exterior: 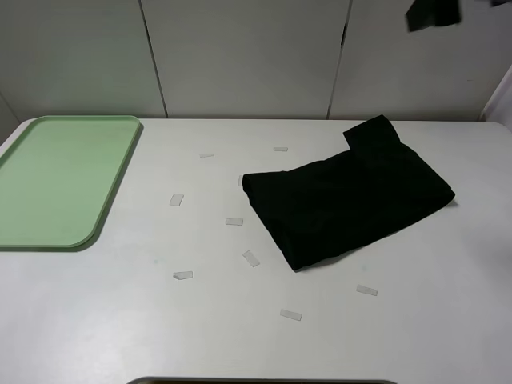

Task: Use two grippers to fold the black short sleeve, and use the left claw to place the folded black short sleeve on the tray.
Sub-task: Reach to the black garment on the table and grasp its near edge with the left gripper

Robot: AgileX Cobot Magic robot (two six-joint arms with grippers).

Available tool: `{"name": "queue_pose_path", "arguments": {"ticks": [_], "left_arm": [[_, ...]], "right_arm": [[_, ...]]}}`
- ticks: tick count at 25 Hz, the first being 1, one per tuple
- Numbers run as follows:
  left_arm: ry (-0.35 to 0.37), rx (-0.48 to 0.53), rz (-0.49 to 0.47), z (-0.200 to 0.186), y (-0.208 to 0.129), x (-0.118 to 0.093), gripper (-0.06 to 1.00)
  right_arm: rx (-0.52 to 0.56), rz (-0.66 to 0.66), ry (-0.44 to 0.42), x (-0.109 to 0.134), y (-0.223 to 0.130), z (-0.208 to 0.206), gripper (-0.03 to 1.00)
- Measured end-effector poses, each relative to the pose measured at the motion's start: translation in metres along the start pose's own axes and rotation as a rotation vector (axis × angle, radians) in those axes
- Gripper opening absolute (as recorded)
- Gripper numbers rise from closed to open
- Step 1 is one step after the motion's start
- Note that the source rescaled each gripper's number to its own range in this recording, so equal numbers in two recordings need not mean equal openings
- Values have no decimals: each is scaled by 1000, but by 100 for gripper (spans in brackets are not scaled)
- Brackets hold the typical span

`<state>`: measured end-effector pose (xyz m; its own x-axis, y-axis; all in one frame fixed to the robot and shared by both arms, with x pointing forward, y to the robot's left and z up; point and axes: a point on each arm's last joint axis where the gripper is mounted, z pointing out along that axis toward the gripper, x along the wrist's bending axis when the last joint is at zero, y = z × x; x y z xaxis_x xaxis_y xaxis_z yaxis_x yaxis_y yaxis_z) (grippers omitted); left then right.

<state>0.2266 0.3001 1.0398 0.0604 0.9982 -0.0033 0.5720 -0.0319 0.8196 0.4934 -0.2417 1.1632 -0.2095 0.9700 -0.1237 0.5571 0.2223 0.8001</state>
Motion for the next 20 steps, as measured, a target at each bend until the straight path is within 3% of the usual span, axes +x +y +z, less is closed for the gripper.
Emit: {"name": "queue_pose_path", "arguments": {"ticks": [6,10,15,20], "left_arm": [[0,0,-1,0,0,0,100],[0,0,-1,0,0,0,100],[0,0,-1,0,0,0,100],[0,0,-1,0,0,0,100]], "right_arm": [[-239,34,-58,-18,-27,-119,100],[-390,44,-35,-17,-57,-189,100],[-494,76,25,-9,-104,-241,100],[-533,44,24,-4,-149,-256,100]]}}
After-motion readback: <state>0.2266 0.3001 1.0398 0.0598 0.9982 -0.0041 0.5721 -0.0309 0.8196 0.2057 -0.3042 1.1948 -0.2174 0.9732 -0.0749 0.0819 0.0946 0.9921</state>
